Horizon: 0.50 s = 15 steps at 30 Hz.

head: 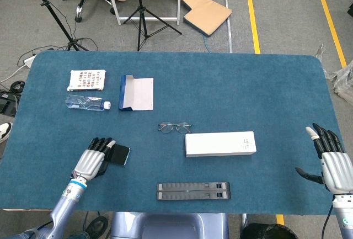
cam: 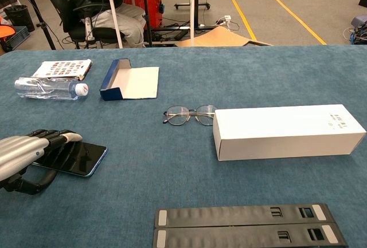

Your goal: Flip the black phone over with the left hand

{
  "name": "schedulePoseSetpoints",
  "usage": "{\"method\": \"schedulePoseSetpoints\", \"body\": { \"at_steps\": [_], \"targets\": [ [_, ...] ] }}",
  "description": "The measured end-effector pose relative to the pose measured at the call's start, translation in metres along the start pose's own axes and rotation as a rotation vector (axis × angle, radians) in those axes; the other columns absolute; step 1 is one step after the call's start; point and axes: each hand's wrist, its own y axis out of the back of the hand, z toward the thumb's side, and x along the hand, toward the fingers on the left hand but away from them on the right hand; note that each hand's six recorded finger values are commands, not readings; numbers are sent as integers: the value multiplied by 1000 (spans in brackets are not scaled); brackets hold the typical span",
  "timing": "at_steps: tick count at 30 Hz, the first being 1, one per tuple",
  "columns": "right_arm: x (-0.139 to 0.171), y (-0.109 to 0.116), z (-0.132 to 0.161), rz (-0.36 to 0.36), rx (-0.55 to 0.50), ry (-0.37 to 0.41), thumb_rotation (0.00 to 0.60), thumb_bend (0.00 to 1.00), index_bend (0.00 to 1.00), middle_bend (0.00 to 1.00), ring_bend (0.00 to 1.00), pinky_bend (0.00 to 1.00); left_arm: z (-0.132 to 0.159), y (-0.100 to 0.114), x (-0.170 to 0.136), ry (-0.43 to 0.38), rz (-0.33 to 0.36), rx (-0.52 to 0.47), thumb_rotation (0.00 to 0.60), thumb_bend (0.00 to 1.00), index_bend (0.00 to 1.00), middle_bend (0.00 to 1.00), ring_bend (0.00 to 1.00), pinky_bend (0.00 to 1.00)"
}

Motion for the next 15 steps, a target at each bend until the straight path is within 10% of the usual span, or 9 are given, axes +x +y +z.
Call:
{"method": "schedulePoseSetpoints", "body": {
  "at_steps": [15],
  "targets": [
    [0, -2, 1, 5, 2, 3, 600, 0, 51, 0, 0, 0, 7, 9, -11, -31, -39, 14, 600, 714, 200, 223, 251, 153]
  ]
}}
